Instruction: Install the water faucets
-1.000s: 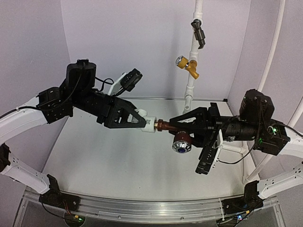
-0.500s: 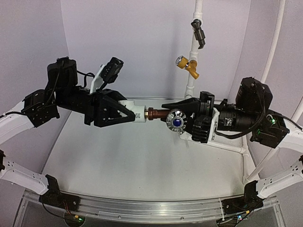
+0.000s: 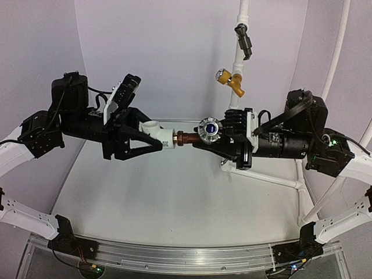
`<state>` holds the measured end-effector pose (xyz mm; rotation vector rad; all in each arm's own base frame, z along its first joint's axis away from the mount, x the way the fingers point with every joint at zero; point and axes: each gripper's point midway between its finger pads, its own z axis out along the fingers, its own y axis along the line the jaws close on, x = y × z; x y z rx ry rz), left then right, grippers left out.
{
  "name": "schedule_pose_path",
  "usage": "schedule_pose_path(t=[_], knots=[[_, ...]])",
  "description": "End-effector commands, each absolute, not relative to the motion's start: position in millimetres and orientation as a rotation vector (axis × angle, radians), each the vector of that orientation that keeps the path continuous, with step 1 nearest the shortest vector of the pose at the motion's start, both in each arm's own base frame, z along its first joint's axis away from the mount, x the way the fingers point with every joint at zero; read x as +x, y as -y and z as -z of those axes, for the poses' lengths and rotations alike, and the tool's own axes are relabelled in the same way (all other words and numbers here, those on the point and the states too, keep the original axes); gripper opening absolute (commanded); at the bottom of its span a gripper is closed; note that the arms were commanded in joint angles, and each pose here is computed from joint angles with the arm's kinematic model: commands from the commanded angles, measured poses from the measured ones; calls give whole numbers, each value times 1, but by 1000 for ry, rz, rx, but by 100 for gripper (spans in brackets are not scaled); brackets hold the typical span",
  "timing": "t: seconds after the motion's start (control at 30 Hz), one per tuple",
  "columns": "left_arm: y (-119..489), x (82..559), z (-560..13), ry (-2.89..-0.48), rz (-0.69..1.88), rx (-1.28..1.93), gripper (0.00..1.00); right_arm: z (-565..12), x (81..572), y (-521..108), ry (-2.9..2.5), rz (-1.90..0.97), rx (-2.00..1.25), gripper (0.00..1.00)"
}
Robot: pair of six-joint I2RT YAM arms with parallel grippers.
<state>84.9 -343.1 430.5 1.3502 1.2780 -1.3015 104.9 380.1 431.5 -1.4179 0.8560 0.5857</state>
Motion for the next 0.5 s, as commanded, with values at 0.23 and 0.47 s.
schedule_pose_path(t=[0.23,0.47], knots=[[324,85,-450,-1174,1122,1353,56,-470,110,-361,-931,-669,-1248,0],[327,76,-451,-1151,1167,1396,54,-465,115,-359,-922,-600,-1262,0]])
